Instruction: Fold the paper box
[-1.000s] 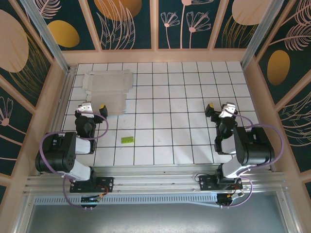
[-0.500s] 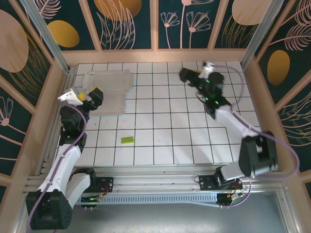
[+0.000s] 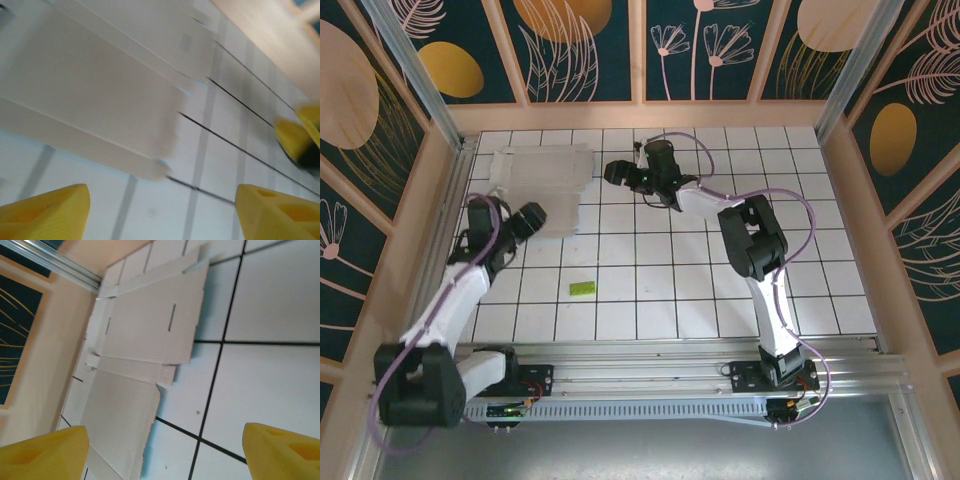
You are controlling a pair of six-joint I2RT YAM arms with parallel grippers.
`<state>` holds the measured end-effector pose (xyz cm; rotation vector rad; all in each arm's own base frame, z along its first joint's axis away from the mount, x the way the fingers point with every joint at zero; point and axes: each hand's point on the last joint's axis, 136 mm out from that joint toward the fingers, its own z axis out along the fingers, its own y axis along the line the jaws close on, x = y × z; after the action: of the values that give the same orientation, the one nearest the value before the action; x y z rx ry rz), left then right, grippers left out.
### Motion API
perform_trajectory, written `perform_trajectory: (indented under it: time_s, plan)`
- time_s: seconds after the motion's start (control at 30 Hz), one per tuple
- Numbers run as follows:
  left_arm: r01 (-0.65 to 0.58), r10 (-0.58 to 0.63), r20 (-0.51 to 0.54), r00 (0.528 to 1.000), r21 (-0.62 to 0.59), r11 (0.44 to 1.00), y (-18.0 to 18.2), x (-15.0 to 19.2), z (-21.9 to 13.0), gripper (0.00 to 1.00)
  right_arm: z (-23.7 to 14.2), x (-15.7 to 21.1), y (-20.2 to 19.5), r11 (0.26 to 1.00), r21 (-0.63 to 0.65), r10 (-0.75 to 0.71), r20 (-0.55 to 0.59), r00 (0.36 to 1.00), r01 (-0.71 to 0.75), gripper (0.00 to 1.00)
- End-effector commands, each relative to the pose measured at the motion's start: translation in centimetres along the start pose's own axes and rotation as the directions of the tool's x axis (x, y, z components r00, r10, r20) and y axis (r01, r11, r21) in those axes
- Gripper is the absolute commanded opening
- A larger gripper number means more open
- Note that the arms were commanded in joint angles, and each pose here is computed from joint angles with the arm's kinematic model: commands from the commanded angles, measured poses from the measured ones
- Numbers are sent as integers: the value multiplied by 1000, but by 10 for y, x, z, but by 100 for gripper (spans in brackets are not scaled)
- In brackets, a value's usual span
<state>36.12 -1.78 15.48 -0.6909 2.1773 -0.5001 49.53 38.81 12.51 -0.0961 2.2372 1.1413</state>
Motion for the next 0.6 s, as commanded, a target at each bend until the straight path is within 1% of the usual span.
perform_trajectory:
  time_s: [0.0,0.03,0.13,0.23,0.3,0.33,0.37,0.47,0.57]
  plan:
    - [-28,44,86,995,-182,983,34,-60,19,75,-11,-10,32,997,-77,-4,30,1000,7,81]
    - [-33,54,95,994,-208,978,37,-77,28,75,-16,-8,34,996,-86,-9,26,1000,11,81]
    - [-55,82,109,991,-237,970,42,-122,59,72,-36,0,41,992,-121,-26,6,1000,26,82]
    - [-84,109,87,990,-254,964,54,-153,101,69,-61,8,49,986,-161,-36,-12,999,34,84]
    - [-100,112,42,993,-232,968,61,-166,129,68,-74,15,59,978,-204,-43,-24,999,38,86]
    - [-118,127,25,992,-225,967,64,-171,144,67,-85,6,51,978,-208,-34,-8,999,31,89]
    - [-138,142,8,990,-206,969,64,-177,157,67,-91,7,54,973,-226,-39,-11,999,36,92]
    - [-158,152,-50,987,-133,979,72,-189,192,68,-102,16,62,961,-273,-68,-45,997,53,98]
    - [-215,206,-82,975,-114,970,84,-202,222,68,-108,31,66,948,-314,-77,-98,992,43,99]
